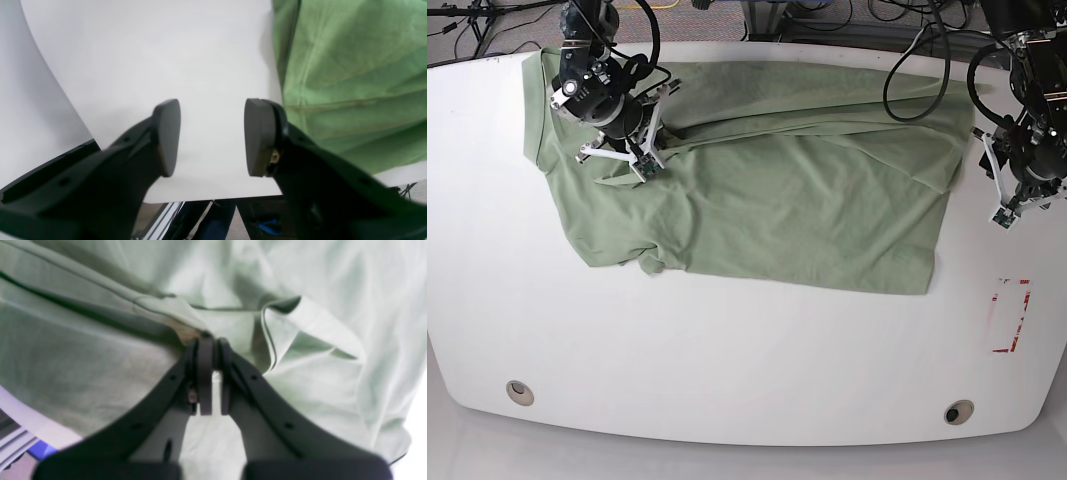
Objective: Fold the T-shirt properly
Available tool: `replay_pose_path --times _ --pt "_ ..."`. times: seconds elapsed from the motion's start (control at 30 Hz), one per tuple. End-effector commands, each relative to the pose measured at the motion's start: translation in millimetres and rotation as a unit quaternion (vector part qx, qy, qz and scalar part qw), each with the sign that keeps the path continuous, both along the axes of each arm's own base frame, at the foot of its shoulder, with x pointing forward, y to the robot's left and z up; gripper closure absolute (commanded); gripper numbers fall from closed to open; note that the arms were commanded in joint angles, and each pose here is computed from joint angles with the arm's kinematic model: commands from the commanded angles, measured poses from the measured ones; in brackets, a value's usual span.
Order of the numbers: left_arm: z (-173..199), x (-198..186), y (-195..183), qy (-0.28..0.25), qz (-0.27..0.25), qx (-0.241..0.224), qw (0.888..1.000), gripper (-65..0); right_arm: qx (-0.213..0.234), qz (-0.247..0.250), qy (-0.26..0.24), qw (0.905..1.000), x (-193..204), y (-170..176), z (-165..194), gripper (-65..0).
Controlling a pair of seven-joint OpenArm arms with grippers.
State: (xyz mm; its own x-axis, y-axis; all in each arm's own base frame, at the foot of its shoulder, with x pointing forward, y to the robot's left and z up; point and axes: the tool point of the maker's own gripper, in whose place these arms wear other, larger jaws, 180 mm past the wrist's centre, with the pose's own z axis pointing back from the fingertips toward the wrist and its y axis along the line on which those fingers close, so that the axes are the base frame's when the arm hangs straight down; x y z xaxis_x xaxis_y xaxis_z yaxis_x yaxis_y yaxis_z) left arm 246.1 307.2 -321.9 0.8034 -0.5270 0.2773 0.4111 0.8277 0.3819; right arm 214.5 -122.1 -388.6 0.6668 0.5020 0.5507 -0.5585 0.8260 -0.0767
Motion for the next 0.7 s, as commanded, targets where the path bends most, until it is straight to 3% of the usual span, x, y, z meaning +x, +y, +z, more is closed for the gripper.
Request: replay_pose_path --times 0.0,0.17,0.47,0.57,0.67 --pt "5.6 -0.1 5.3 -0.004 -0.001 0.012 1.0 -28.7 0.014 0.023 -0.039 0.9988 19.6 17.9 19.3 -1.6" --pt "4.1 -2.0 5.3 -0.001 -0.001 0.012 1.0 -28.7 0.021 0.06 -0.06 0.9961 34.1 41.7 29.7 -1.7" --pt "-1.8 -10.1 4.6 0.011 -0.002 0.01 1.0 -28.7 0.022 0.064 -0.09 0.9936 59.0 45.4 44.6 -2.5" --pt "-2.2 -10.6 4.6 0.012 -0.002 0.01 1.0 -28.7 0.02 0.065 -0.098 0.9929 66.9 44.3 48.8 -8.7" --pt "-2.4 -10.5 4.2 0.012 -0.003 0.01 1.0 -28.7 0.015 0.063 -0.102 0.9926 69.3 40.7 51.1 -24.1"
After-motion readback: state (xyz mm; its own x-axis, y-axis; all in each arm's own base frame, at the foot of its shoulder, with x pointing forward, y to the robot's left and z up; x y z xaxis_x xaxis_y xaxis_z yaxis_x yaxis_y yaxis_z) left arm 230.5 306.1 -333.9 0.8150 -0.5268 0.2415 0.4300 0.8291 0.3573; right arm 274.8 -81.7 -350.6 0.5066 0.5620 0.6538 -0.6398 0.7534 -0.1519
